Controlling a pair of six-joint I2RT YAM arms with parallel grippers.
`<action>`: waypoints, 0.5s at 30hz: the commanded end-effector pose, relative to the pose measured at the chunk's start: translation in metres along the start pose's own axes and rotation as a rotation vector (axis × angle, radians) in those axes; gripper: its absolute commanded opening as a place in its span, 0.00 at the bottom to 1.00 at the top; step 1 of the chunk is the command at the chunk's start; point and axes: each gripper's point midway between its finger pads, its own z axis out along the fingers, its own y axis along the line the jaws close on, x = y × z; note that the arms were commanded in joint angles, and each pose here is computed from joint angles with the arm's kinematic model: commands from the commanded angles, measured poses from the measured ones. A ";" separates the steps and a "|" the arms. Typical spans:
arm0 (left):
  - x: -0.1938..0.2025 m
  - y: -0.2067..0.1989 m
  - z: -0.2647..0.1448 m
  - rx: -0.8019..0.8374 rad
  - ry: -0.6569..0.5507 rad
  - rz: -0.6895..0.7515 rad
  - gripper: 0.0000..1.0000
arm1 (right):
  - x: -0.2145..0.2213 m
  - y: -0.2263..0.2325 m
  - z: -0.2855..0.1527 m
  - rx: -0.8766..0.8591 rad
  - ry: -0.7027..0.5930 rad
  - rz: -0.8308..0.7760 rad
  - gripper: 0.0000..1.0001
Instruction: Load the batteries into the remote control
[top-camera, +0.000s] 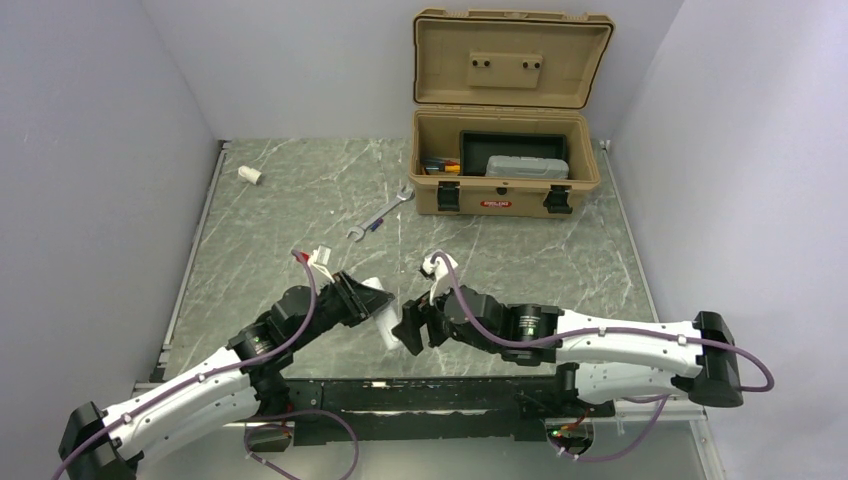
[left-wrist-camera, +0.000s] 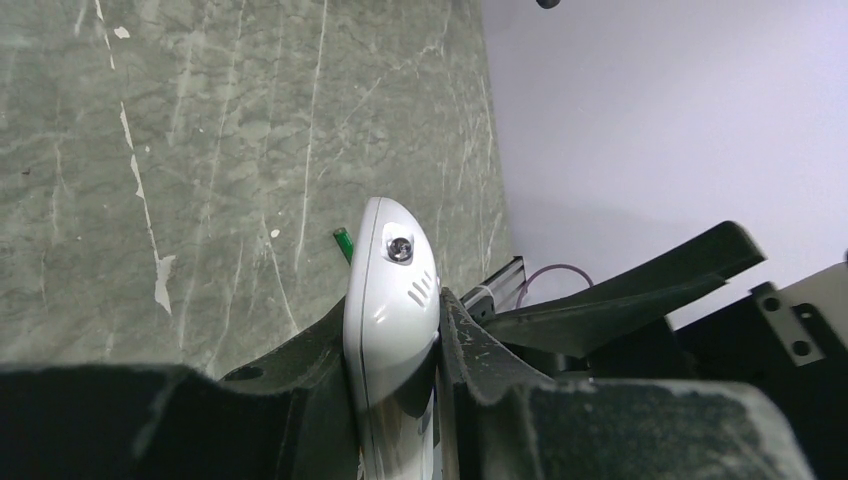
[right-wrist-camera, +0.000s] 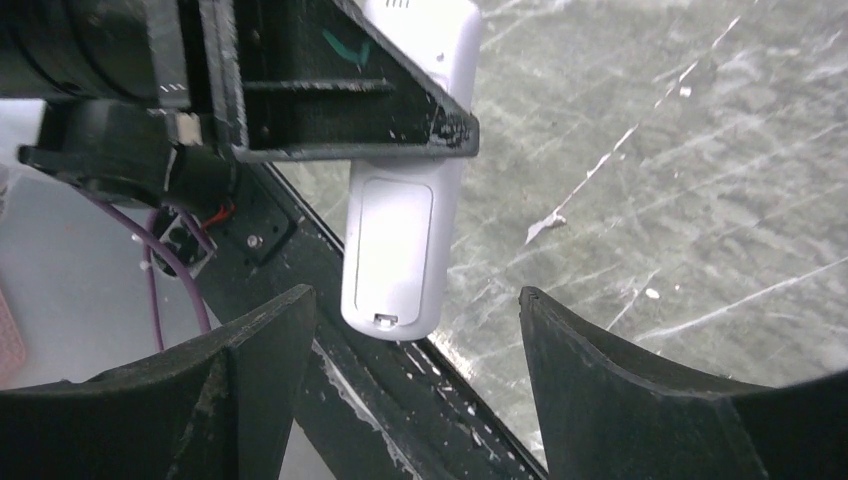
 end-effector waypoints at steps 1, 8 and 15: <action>-0.017 -0.028 -0.004 0.060 -0.052 -0.004 0.00 | 0.000 0.012 0.003 -0.020 0.042 0.048 0.77; -0.015 -0.027 -0.002 0.058 -0.043 -0.003 0.00 | 0.014 0.013 0.013 -0.026 0.083 0.040 0.77; -0.014 -0.026 0.000 0.054 -0.040 -0.003 0.00 | 0.016 0.014 0.018 -0.021 0.094 0.041 0.70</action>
